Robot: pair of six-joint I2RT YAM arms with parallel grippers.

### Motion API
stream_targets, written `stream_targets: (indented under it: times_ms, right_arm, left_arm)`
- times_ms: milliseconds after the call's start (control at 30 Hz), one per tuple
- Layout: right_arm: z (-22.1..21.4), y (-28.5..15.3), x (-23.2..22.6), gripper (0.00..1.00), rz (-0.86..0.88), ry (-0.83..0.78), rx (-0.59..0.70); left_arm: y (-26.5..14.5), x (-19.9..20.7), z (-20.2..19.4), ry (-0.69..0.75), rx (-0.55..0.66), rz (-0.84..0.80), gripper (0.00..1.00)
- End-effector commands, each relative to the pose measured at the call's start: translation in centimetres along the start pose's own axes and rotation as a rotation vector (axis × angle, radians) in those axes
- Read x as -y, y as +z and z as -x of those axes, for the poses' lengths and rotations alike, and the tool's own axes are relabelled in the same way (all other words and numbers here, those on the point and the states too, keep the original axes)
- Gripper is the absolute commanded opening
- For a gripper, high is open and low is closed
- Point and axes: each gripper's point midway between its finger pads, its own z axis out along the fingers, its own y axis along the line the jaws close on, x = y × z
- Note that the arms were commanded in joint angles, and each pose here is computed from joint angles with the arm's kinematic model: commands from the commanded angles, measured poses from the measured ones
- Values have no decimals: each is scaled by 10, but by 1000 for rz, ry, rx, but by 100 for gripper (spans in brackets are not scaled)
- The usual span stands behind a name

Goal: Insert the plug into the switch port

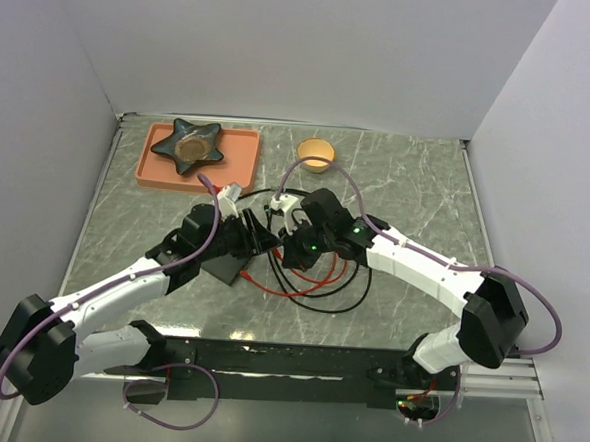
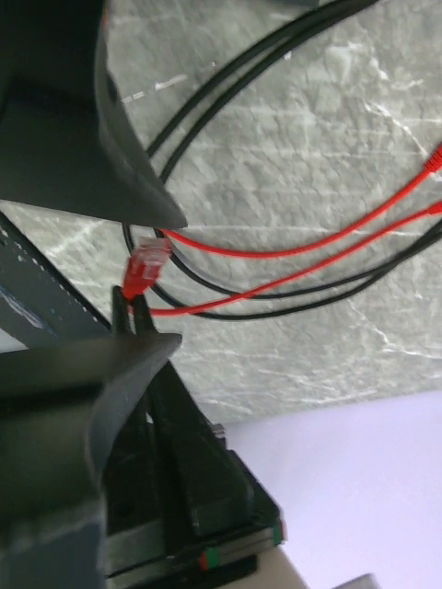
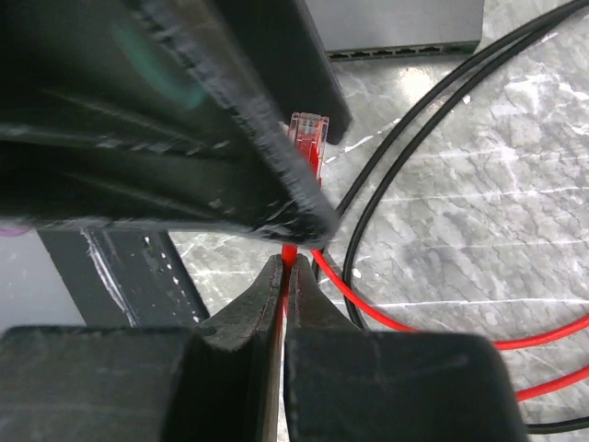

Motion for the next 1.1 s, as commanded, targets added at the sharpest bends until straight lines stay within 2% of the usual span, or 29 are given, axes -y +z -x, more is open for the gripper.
stream_targets:
  times_ms: [0, 133, 167, 200, 300, 367, 400, 467, 500, 600, 767, 933, 1033, 1067]
  right_arm:
    - [28, -19, -15, 0, 21, -41, 103]
    - [28, -22, -15, 0, 11, -43, 111]
    - [29, -23, -14, 0, 7, -40, 114]
    - [28, -22, -13, 0, 3, -37, 112]
    - [32, -25, -10, 1, -21, -35, 137]
    - [36, -27, -8, 16, -43, -9, 165]
    - [37, -28, -8, 27, -47, -6, 174]
    - [42, -31, -8, 38, -53, 4, 215]
    - [43, -32, -7, 47, -58, 5, 229]
    - [49, -35, -9, 56, -57, 15, 271]
    - [56, -34, -8, 55, -62, 35, 299]
    - [62, -29, -12, 45, -43, 39, 307]
    - [67, -32, -14, 32, -42, 45, 334]
    - [66, -32, -14, 24, -37, 43, 336]
  left_arm:
    - [3, 27, 26, 22, 94, -50, 45]
    - [6, 32, 24, 24, 89, -53, 18]
    - [7, 31, 23, 22, 86, -49, 5]
    - [8, 34, 23, 21, 90, -51, 1]
    - [8, 37, 22, 6, 102, -53, 1]
    - [6, 39, 22, -11, 117, -53, 1]
    - [4, 39, 23, -37, 133, -49, 1]
    - [0, 41, 23, -57, 157, -57, 1]
    - [-1, 42, 22, -85, 165, -57, 1]
    - [-6, 40, 25, -127, 205, -43, 1]
    - [-14, 44, 28, -150, 236, -53, 1]
    - [-14, 47, 30, -149, 240, -49, 1]
    - [-11, 48, 29, -145, 227, -49, 1]
    - [-10, 47, 27, -144, 222, -47, 1]
